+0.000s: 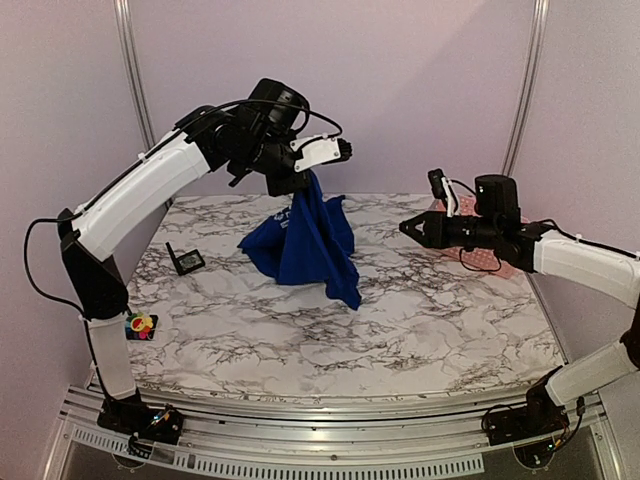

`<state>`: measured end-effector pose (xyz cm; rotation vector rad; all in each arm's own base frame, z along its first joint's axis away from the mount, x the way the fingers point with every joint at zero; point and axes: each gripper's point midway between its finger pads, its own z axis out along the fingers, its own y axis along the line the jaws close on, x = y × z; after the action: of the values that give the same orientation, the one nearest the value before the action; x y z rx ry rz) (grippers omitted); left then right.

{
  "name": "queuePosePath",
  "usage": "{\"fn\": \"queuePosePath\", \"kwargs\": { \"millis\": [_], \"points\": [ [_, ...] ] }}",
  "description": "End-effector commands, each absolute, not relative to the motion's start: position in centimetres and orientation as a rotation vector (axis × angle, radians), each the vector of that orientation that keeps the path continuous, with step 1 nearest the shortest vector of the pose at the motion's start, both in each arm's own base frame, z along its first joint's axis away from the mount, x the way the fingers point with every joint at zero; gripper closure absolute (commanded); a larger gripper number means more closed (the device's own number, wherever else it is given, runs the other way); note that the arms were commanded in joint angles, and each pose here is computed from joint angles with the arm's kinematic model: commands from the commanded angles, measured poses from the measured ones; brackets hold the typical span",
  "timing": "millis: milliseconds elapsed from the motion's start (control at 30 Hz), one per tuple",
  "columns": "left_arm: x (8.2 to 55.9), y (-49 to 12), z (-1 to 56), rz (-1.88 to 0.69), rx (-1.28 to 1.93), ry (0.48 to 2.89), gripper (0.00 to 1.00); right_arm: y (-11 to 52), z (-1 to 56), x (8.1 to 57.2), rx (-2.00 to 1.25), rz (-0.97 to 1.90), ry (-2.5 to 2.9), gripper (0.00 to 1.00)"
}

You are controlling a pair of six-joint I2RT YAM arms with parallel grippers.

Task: Pin the brooch onto the clothing
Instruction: Pick up the crumpled clothing from the center of the board.

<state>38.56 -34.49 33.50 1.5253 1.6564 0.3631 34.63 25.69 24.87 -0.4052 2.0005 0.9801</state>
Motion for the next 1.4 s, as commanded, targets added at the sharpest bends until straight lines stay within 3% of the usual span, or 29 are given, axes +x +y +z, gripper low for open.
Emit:
{"fn": "queuePosePath", "kwargs": {
  "millis": [0,133,233,567,600,633,767,900,1067,1367],
  "points": [
    [37.8,-33.8,33.0,0.311,1.499,1.704,1.00,27.0,23.1,31.1,-0.384,1.092,1.960,0.56],
    [37.5,-34.3,31.5,0.265,1.517,1.737,1.00,27.8,20.7,30.4,-0.346,1.062,1.978,0.31],
    [37.4,-34.8,31.1,0.228,1.513,1.748,1.00,29.6,19.0,29.8,-0.422,1.005,1.976,0.18],
    [37.6,-35.0,31.1,0.226,1.509,1.743,1.00,35.6,15.0,30.4,-0.832,0.818,1.799,0.14],
    [37.6,-35.0,31.2,0.226,1.507,1.744,1.00,36.3,15.0,30.5,-0.840,0.816,1.784,0.13],
    [37.7,-35.1,31.2,0.225,1.508,1.745,1.00,37.0,15.3,30.7,-0.834,0.799,1.760,0.03],
    [37.7,-35.0,31.0,0.227,1.516,1.748,1.00,38.6,15.2,31.7,-0.782,0.755,1.709,0.01],
    [37.7,-35.0,31.0,0.229,1.523,1.746,1.00,39.2,13.7,33.6,-0.735,0.701,1.778,0.06],
    [37.7,-34.8,30.9,0.234,1.526,1.749,1.00,39.4,11.9,34.3,-0.738,0.672,1.829,0.41],
    [38.0,-34.4,30.8,0.246,1.527,1.751,1.00,37.5,11.5,35.4,-0.685,0.649,1.879,0.59]
  ]
}}
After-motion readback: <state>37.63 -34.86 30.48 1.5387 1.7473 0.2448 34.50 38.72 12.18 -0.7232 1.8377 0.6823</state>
